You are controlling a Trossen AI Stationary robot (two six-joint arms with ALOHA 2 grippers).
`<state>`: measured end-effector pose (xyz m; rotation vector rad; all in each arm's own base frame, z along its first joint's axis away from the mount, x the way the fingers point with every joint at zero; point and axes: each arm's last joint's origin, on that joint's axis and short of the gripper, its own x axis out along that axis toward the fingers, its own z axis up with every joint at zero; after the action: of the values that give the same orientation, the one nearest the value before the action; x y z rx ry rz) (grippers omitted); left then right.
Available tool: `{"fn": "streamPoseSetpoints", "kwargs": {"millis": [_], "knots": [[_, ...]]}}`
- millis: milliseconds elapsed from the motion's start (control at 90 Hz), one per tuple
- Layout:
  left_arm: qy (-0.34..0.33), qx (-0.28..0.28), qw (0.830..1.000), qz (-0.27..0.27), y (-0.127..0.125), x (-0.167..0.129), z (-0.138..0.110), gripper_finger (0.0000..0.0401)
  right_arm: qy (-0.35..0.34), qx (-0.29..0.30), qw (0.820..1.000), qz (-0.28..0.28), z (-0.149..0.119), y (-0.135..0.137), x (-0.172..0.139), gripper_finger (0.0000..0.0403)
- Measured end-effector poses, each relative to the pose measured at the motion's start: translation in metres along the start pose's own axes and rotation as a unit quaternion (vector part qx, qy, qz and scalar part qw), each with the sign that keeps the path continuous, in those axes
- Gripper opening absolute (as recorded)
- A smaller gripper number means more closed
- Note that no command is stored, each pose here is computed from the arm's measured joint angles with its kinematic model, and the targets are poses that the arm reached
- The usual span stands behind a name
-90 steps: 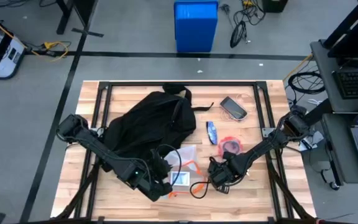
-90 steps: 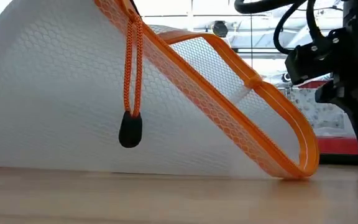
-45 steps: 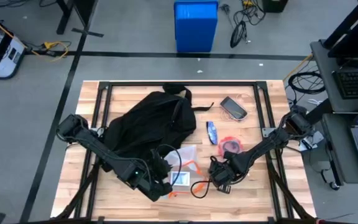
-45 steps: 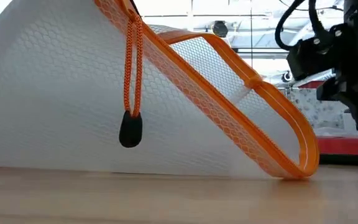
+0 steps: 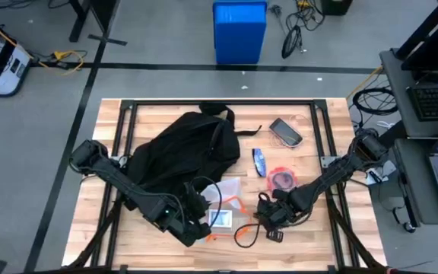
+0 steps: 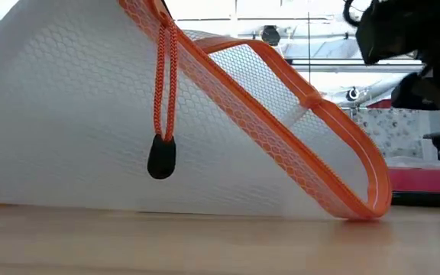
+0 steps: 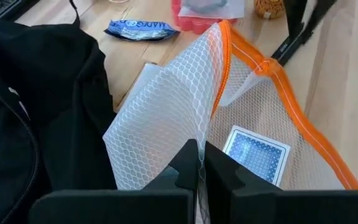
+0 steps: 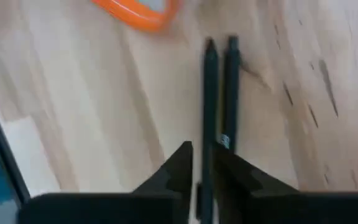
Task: Unpack backpack
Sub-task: Put the black pen into the orange zip bag
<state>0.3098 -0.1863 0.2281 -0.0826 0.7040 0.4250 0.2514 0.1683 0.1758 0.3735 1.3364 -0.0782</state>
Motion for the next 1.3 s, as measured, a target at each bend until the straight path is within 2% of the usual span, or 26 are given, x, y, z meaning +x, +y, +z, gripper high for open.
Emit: {"fn": "streamPoseSetpoints", "kwargs": {"millis": [311,422,522,689,1022,1300], "knots": [[0.0,0.0,1.0,0.0,0.0,0.0,0.0,0.0,0.007,-0.04,0.999,-0.036,-0.013,0.008,0.016,0.0178],[0.0,0.0,1.0,0.0,0.0,0.0,0.0,0.0,0.02,-0.04,0.998,-0.051,-0.015,0.008,0.028,0.0204],[0.0,0.0,1.0,0.0,0.0,0.0,0.0,0.0,0.027,-0.041,0.997,-0.064,-0.015,0.007,0.036,0.0211],[0.0,0.0,1.0,0.0,0.0,0.0,0.0,0.0,0.039,-0.038,0.995,-0.079,-0.015,0.005,0.045,0.018],[-0.001,-0.001,1.0,0.0,0.0,0.0,0.0,0.0,0.056,-0.031,0.996,-0.063,-0.014,0.005,0.046,0.0043],[0.0,-0.001,1.0,0.0,0.0,0.0,0.0,0.0,0.054,-0.028,0.997,-0.052,-0.014,0.005,0.039,0.0045]]}}
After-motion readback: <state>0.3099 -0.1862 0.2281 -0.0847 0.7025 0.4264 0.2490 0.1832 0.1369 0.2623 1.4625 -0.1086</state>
